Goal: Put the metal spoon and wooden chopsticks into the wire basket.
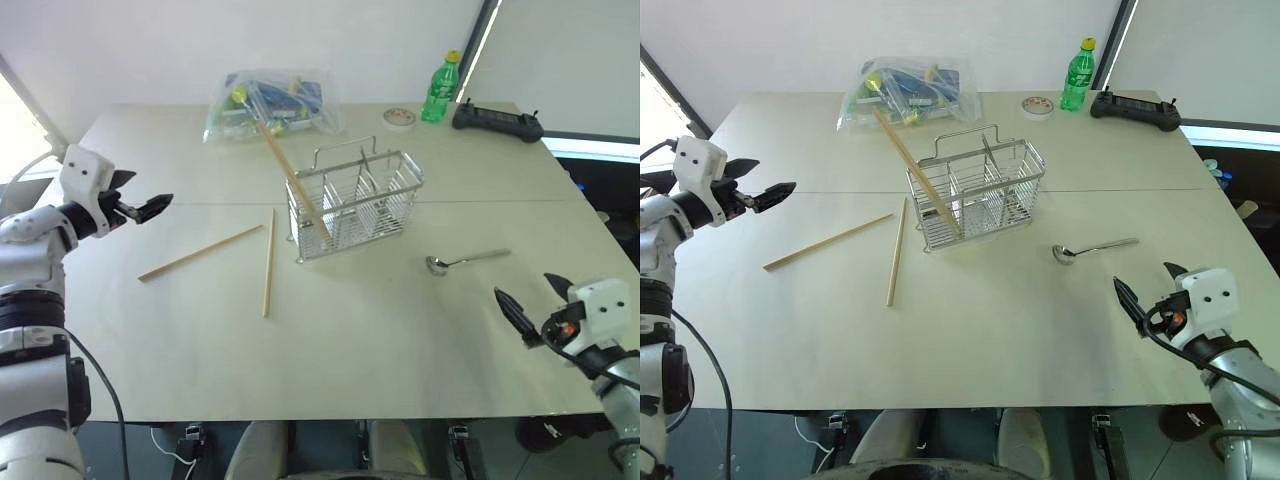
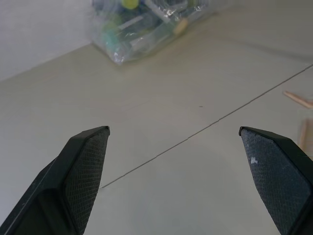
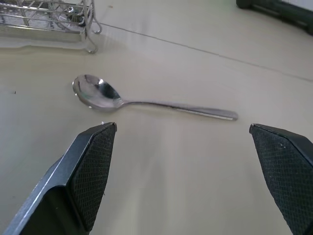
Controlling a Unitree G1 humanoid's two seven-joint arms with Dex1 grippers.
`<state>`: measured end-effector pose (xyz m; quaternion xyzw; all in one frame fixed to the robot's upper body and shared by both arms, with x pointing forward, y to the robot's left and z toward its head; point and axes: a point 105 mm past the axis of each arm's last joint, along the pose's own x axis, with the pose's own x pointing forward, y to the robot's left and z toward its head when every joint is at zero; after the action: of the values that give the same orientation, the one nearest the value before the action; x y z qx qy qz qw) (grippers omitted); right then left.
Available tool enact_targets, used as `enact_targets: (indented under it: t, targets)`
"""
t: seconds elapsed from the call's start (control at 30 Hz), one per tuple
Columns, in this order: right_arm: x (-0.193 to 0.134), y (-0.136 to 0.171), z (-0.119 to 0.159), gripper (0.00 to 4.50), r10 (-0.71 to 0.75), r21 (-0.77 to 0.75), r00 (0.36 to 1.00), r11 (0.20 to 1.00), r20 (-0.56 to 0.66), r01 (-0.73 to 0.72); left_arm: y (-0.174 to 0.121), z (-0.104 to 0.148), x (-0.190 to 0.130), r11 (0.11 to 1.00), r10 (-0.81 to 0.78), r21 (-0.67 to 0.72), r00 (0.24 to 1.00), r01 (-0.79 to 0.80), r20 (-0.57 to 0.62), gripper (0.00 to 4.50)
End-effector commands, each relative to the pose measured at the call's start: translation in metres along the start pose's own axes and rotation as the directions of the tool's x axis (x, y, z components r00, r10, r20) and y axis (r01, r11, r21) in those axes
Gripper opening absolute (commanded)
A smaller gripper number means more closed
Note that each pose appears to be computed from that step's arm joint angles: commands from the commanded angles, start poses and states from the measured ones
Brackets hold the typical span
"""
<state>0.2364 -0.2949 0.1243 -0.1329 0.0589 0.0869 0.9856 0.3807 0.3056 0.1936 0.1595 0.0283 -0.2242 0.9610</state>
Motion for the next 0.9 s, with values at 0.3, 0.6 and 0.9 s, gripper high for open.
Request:
enact_targets:
  t: [0.3,0.6,0.9]
  targets:
    - [0.026,-0.006,0.074,4.50,0.358,-0.335,0.932,0.873,-0.053,-0.354,-0.160,0.068,-0.032,0.651,-0.757,0.068,0.653,0.756,-0.027,4.48]
    - [0.068,0.013,0.079,4.50,0.628,-0.403,0.734,0.621,-0.258,-0.672,-0.204,0.095,-0.047,0.471,-0.878,0.111,0.477,0.875,-0.034,4.48]
    - [0.110,0.015,0.046,4.50,0.656,-0.374,0.564,0.424,-0.501,-0.825,-0.215,0.097,-0.051,0.452,-0.886,0.137,0.462,0.881,-0.046,4.48]
